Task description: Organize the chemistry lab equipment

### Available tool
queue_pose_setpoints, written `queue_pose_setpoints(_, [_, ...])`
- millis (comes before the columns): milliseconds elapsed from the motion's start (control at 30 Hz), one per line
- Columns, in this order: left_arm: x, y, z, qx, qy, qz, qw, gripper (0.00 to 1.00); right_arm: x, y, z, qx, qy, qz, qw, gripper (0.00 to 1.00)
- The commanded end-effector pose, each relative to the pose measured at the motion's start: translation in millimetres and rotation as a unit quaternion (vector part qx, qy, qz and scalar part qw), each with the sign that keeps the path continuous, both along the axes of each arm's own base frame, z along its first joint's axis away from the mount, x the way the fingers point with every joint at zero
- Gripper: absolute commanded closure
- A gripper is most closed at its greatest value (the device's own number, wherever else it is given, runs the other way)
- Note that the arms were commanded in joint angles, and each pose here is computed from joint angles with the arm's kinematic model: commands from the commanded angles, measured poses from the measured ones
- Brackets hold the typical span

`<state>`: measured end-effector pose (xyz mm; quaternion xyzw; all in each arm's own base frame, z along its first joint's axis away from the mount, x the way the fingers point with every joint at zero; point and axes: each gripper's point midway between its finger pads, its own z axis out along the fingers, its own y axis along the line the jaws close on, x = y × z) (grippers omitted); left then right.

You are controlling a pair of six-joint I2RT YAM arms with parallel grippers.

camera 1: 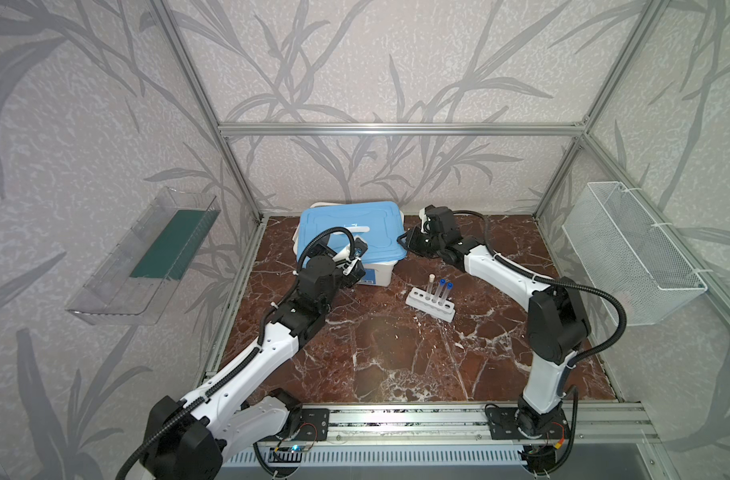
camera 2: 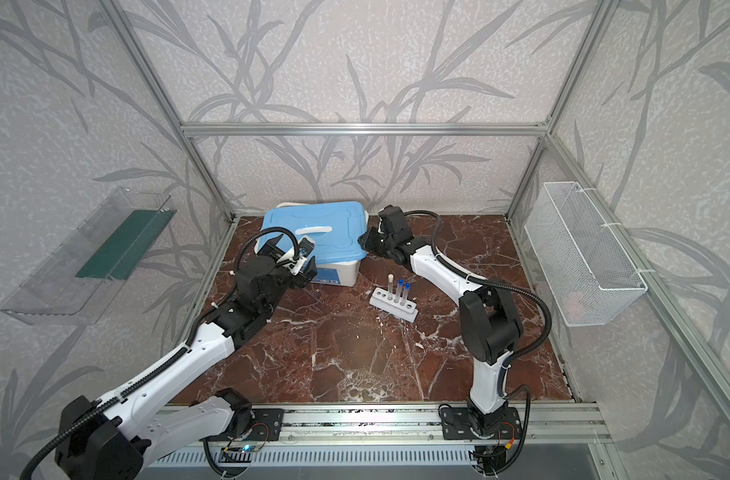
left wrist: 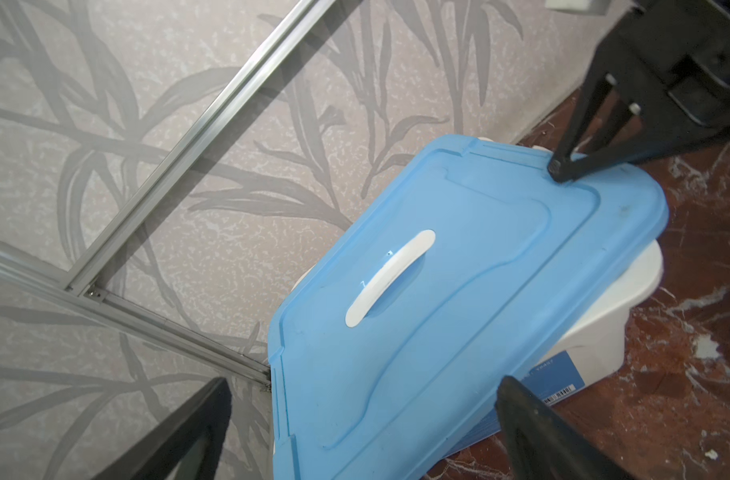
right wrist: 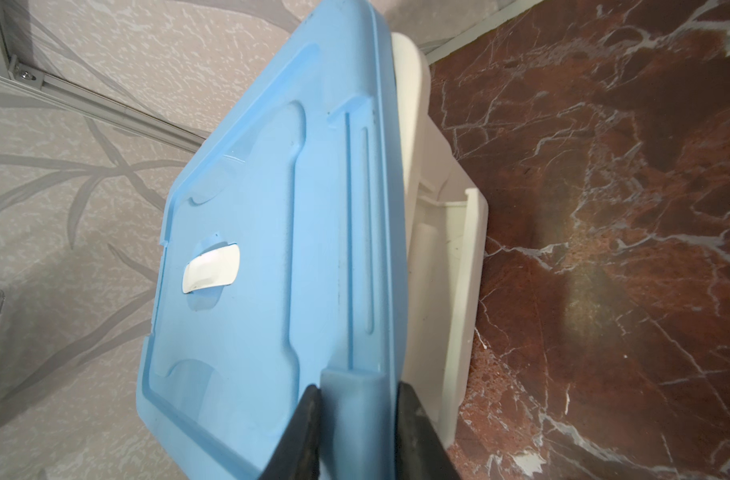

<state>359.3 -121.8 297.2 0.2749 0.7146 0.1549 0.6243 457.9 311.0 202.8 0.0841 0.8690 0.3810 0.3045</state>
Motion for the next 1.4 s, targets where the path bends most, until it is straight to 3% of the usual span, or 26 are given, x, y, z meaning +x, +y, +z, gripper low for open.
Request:
queue_pose_setpoints(0, [1,21,31,-0.147,-0.015,0.052,0.988,0.01,-3,-6,19,0.018,-0.017,-0.023,0.999,0.86])
queue_pose_setpoints(167, [5,67,39,-0.261,-0.022,0.135,0.956,0.00,-4,-15,19,0.018,-0.016,-0.050,0.998,0.86])
queue_pose_setpoints(367, [9,97,35,-0.303,-0.020,0.193,0.933,0.01,-10,-23,23,0.024,-0.018,-0.088,0.996,0.87])
queue_pose_setpoints(767, [10,103,26,-0.325,-0.010,0.198,0.925,0.01,-21,-2,35,0.024,-0.025,-0.104,0.994,0.88])
queue_pose_setpoints(1367, [13,98,22,-0.329,0.007,0.183,0.926,0.00,-8,15,23,0.012,-0.015,-0.115,0.993,0.88])
